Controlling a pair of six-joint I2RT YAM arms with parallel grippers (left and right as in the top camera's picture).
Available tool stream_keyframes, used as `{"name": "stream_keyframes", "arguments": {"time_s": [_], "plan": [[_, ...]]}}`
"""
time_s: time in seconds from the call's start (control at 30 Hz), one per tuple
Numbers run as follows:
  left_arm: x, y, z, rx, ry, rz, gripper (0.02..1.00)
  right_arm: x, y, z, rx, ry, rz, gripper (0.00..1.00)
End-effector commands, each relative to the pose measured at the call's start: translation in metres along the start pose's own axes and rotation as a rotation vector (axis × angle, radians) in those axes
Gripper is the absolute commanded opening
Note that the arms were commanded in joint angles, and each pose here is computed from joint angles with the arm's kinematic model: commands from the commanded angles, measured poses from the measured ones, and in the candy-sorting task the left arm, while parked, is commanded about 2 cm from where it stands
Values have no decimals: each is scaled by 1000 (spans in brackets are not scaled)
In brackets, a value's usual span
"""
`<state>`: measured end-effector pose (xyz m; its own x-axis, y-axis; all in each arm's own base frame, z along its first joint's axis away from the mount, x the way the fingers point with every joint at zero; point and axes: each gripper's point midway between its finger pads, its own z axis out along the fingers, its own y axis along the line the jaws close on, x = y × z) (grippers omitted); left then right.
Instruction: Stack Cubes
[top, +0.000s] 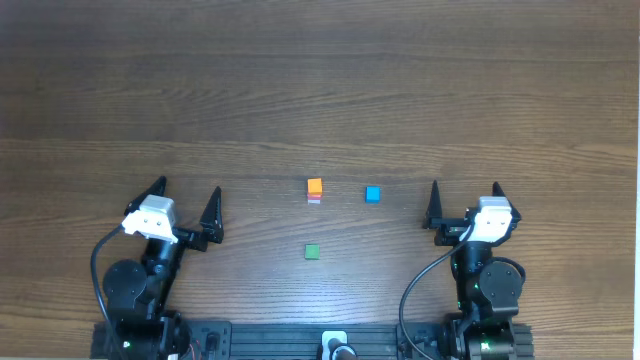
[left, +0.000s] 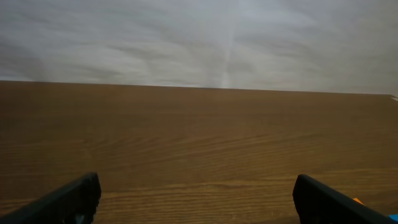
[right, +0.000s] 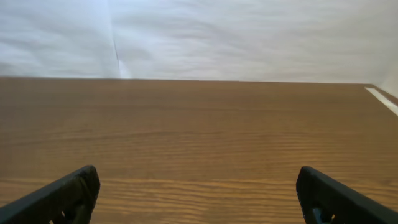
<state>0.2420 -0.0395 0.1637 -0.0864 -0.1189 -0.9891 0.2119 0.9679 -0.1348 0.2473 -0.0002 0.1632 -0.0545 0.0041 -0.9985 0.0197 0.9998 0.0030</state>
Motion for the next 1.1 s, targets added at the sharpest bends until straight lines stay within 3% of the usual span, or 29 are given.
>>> {"name": "stream_keyframes", "arguments": {"time_s": [0.03, 0.13, 0.4, 0.53, 0.7, 1.0, 1.1], "plan": [[2, 0, 0, 5, -4, 16, 998, 1, 21, -3, -117, 25, 103, 989], [2, 0, 0, 4, -4, 16, 998, 0, 31, -12, -174, 110, 176, 993], [2, 0, 0, 4, -4, 16, 996, -24, 29, -47, -143, 281, 268, 991], [2, 0, 0, 4, -4, 16, 1000, -38, 31, -61, -136, 373, 354, 991], [2, 0, 0, 5, -4, 16, 1000, -33, 35, -71, -121, 559, 371, 991], [2, 0, 0, 4, -4, 16, 998, 6, 60, -64, -179, 938, 433, 991], [2, 0, 0, 4, -4, 16, 1000, 12, 72, -62, -220, 1011, 423, 991]]}}
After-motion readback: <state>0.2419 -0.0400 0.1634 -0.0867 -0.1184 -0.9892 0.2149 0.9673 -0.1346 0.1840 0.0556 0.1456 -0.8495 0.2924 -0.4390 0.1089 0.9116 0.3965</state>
